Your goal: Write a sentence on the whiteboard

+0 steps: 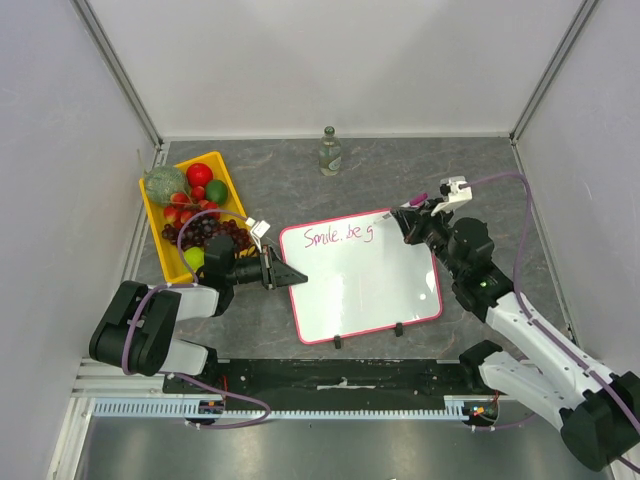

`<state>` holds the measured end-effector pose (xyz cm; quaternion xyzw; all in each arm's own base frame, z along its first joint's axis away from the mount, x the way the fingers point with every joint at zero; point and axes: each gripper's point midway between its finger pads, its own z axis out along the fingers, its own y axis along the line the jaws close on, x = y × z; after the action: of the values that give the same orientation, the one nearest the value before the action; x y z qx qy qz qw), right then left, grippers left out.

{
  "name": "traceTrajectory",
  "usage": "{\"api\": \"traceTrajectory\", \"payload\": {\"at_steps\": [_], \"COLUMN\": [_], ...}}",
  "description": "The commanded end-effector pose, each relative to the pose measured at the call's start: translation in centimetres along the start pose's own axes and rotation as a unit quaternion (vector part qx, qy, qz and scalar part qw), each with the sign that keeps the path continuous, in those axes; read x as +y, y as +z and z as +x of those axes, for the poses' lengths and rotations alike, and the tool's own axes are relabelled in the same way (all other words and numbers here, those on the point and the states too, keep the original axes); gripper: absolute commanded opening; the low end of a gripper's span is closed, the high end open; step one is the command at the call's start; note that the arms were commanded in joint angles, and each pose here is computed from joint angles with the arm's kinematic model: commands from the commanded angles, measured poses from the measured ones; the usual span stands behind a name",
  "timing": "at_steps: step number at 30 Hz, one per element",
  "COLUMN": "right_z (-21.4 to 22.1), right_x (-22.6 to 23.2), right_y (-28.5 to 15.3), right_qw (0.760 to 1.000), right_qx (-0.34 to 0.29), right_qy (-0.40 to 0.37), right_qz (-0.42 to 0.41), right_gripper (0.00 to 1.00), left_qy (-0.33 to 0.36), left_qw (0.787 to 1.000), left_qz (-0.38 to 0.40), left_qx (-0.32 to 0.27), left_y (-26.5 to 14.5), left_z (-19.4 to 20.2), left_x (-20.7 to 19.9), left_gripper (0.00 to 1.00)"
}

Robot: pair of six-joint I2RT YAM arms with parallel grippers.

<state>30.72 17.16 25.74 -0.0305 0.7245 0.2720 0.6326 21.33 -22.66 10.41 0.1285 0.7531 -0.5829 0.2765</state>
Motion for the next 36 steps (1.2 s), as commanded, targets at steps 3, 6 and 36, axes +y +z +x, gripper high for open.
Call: {"api": "traceTrajectory", "payload": {"at_steps": [3,6,36], "right_z": [-1.8,-1.8,2.2], "right_x": [-0.1,0.0,-1.2], "right_y": [0.7,0.9,0.1], "right_qw": [1.0,1.0,1.0], "right_qx": [-0.02,-0.021,0.023], "right_qy": [-0.012,-0.01,-0.003], "right_qz": [0.009,0.005,0.01], "right_gripper": [0.0,0.0,0.0], "left_qy": [0.028,0.029,0.03], "left_qw": [0.999,0.999,0.999], "left_qz": [-0.026,-0.026,-0.024], "left_qx": [0.004,0.004,0.004], "left_y": [0.0,0.0,0.0], "left_z": [1.1,1.0,1.0], "left_x": [1.5,1.5,1.4], "left_gripper": [0.02,0.02,0.02]}}
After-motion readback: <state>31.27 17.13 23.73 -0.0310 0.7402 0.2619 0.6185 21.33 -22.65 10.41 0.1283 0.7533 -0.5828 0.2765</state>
